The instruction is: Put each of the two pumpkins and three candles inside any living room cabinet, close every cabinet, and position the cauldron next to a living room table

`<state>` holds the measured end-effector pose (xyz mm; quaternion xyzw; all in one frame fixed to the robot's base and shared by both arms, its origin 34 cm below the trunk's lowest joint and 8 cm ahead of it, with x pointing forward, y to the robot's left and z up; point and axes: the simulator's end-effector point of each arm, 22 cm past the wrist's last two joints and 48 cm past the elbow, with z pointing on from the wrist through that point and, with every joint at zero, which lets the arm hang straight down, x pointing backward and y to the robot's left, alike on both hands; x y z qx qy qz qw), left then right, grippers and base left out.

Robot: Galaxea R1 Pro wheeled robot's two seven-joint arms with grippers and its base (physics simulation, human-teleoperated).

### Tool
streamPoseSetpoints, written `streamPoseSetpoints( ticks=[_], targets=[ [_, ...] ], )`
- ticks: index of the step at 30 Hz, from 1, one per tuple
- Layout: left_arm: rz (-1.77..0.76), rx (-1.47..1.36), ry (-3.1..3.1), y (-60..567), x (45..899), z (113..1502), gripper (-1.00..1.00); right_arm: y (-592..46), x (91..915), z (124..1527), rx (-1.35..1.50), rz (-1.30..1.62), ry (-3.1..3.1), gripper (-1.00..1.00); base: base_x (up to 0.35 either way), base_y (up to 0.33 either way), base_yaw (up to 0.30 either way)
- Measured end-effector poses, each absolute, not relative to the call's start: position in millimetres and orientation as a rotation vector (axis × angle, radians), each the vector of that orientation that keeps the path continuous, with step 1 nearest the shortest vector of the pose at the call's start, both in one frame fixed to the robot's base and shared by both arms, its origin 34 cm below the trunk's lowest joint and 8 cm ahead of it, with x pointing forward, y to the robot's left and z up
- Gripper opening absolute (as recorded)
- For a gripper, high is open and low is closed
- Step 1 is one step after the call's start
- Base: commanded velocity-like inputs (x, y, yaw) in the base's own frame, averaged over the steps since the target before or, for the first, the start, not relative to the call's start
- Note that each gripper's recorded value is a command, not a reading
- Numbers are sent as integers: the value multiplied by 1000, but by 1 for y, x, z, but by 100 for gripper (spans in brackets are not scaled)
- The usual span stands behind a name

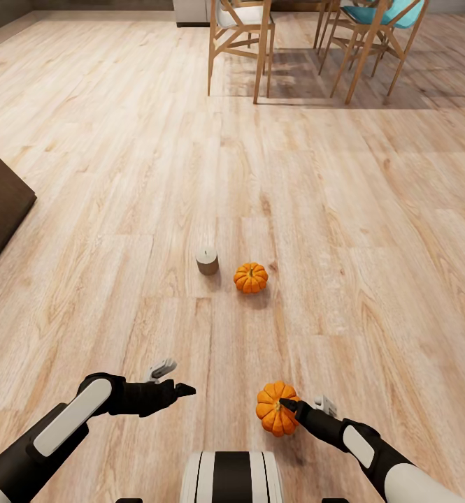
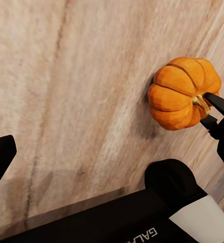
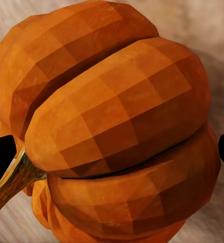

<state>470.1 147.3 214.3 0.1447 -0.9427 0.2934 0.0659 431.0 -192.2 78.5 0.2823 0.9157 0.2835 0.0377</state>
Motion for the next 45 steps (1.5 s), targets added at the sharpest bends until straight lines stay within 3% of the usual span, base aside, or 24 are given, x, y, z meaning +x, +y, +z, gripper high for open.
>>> streamPoseSetpoints(
  ticks=[45],
  targets=[
    [940,379,-3011,152,513,287,100,-200,499,146,741,839,2682,-100,0,0,0]
  ],
)
